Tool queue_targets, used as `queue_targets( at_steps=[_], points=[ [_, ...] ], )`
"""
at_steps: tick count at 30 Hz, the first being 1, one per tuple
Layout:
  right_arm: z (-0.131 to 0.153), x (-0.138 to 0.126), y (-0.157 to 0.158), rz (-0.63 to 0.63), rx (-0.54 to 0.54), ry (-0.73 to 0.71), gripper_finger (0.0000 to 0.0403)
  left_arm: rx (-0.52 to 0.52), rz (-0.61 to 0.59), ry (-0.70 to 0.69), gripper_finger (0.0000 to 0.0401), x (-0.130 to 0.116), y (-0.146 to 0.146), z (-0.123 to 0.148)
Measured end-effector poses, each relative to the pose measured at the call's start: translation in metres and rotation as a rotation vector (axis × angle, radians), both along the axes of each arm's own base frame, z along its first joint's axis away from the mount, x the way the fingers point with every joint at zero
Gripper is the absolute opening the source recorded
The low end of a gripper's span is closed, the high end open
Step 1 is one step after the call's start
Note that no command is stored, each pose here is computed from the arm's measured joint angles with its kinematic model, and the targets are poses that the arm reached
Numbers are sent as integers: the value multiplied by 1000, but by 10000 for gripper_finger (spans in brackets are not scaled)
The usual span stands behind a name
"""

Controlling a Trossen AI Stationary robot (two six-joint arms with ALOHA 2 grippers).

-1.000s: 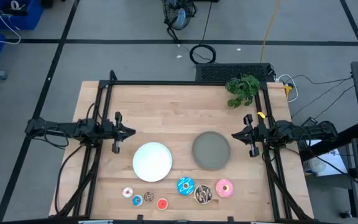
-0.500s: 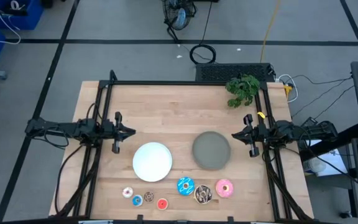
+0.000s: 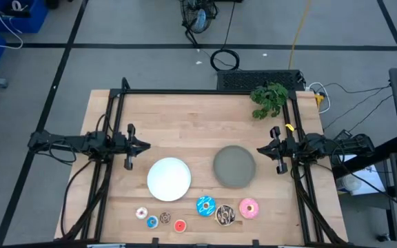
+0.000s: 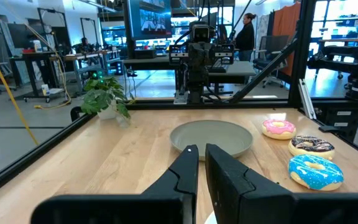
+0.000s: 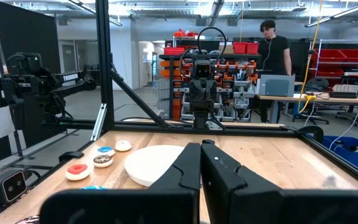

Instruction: Pick & Place donuts

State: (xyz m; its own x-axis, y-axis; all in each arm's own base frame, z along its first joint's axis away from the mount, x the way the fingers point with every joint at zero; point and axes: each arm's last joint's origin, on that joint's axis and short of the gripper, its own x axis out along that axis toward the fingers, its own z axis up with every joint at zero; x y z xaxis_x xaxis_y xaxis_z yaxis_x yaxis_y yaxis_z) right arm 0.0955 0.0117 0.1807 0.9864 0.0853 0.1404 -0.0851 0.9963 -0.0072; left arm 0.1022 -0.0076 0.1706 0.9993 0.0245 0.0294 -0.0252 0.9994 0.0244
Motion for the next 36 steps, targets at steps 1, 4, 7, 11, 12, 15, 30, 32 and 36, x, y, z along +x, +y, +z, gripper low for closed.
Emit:
queue_targets(
  at_steps=[1,4,7,11,12,15,30,32,36],
  points=[
    [0,0,0,0,0,0,0,0,0,0,37,0,0,0],
    [0,0,0,0,0,0,0,0,0,0,37,0,0,0],
    [0,0,0,0,0,0,0,0,0,0,37,0,0,0],
    [0,0,0,0,0,0,0,0,0,0,37,0,0,0],
    [0,0,0,0,0,0,0,0,0,0,37,0,0,0],
    [0,0,0,0,0,0,0,0,0,0,37,0,0,0],
    [0,0,0,0,0,0,0,16,1,0,37,0,0,0],
    [0,0,0,0,0,0,0,15,1,0,37,0,0,0],
    [0,0,0,0,0,0,0,14,1,0,37,0,0,0]
  ],
)
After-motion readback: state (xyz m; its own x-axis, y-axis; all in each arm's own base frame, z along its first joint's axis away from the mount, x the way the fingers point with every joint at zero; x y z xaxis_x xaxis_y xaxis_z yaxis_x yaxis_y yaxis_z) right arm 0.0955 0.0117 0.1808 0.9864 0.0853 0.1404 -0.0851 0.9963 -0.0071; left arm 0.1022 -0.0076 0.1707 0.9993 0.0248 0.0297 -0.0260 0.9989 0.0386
